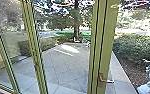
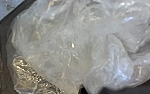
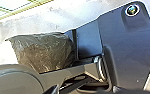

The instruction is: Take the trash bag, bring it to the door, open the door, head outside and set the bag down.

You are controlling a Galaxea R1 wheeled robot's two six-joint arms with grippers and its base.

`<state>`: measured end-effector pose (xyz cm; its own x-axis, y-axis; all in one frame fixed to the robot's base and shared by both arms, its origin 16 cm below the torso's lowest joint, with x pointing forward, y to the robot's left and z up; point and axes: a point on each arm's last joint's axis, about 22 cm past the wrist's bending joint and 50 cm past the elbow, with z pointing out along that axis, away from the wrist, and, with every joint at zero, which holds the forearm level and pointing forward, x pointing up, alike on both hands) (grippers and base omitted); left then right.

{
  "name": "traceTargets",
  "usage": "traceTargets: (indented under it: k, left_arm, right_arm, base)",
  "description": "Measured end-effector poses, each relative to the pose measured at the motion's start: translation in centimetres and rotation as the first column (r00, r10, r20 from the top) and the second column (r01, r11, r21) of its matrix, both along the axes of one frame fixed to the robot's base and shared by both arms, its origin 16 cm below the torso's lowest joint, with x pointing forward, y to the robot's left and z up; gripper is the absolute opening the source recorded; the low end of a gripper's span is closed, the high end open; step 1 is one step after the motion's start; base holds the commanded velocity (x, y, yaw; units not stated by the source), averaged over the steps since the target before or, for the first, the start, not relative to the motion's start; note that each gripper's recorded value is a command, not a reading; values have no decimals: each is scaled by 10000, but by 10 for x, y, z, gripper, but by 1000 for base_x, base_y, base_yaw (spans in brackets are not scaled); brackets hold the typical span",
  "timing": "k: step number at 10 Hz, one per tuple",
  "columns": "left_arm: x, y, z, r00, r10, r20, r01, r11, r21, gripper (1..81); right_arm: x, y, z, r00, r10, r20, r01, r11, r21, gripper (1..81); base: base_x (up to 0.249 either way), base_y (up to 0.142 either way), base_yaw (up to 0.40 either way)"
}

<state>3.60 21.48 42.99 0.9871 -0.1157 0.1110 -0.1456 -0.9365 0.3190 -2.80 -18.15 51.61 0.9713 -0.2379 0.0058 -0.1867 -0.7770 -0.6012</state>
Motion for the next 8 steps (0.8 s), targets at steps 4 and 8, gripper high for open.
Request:
traceTargets:
  k: [4,8]
  left_arm:
    - [1,-5,0,10000,2,31,-2,10000,-33,10]
    - [1,-7,0,10000,10,44,-10,10000,-48,10]
  right_arm:
    - [10,-29,46,9993,-236,276,222,9985,497,811]
    - [29,-43,99,9975,-377,590,312,9937,1080,811]
  base:
    - [0,0,0]
    - [0,0,0]
